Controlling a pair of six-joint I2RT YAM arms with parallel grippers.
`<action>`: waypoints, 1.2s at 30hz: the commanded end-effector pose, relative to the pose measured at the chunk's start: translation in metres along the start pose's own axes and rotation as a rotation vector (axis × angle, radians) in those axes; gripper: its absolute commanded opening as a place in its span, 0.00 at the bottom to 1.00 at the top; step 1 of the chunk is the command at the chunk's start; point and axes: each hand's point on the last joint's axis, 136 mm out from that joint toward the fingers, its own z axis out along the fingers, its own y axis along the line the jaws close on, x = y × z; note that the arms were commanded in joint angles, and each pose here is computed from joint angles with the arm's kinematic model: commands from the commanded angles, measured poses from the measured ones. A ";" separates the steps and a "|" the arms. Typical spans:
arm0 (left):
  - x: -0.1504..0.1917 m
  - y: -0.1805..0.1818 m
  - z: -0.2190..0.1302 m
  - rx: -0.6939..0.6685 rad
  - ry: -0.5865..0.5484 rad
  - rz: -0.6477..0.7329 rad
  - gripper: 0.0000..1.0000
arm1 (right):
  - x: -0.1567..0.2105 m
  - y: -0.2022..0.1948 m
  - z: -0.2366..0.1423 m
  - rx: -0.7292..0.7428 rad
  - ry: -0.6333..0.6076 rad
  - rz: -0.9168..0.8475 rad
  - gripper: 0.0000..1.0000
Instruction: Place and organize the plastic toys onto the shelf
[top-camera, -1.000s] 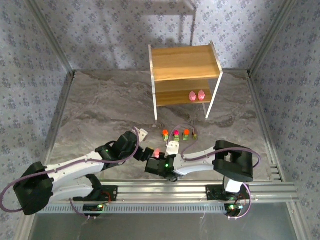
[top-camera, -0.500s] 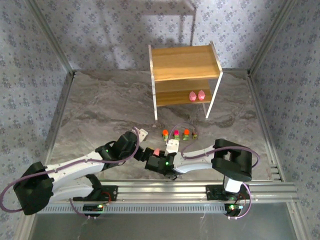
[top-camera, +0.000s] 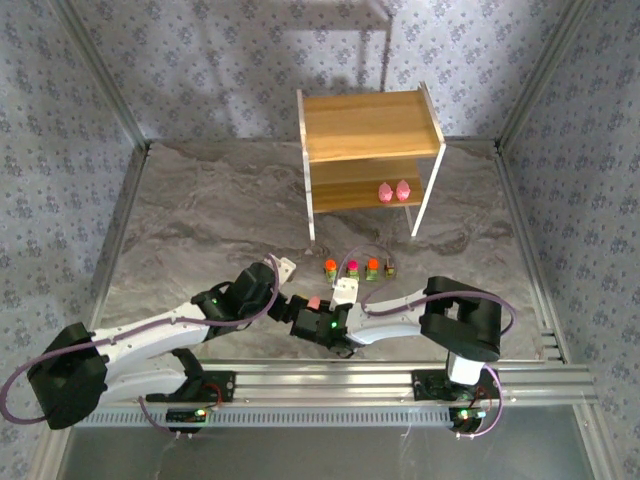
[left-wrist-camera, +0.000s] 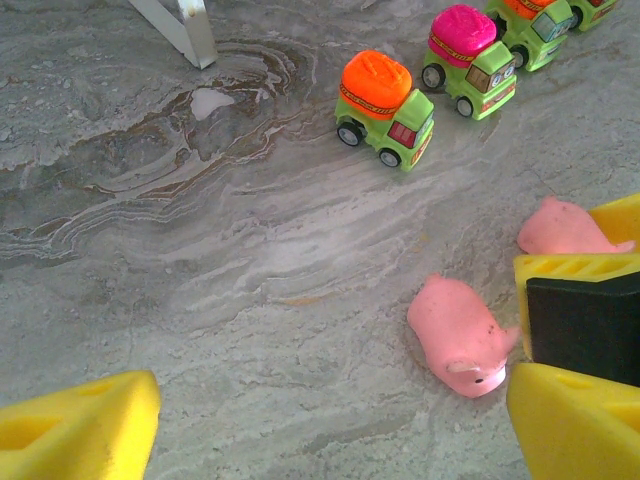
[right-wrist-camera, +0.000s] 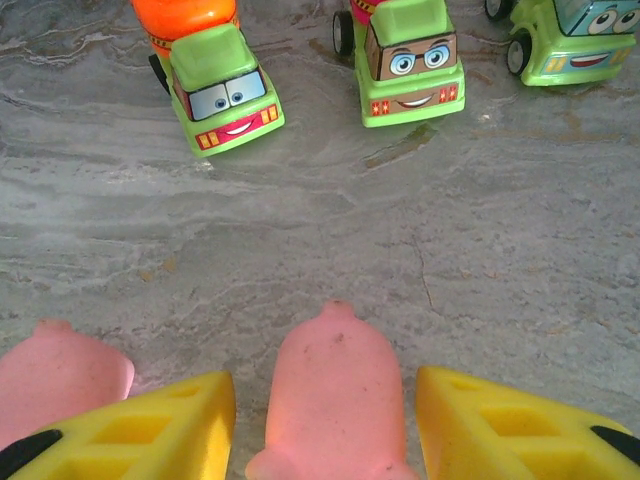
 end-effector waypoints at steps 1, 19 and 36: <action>-0.020 -0.005 -0.001 0.009 -0.046 -0.001 0.89 | 0.004 -0.012 0.006 0.040 -0.007 -0.030 0.51; -0.020 -0.005 0.000 0.009 -0.039 0.000 0.89 | 0.005 -0.013 0.007 0.051 -0.008 -0.041 0.45; -0.021 -0.005 0.000 0.009 -0.043 0.001 0.89 | 0.000 -0.005 0.007 0.045 -0.024 -0.070 0.43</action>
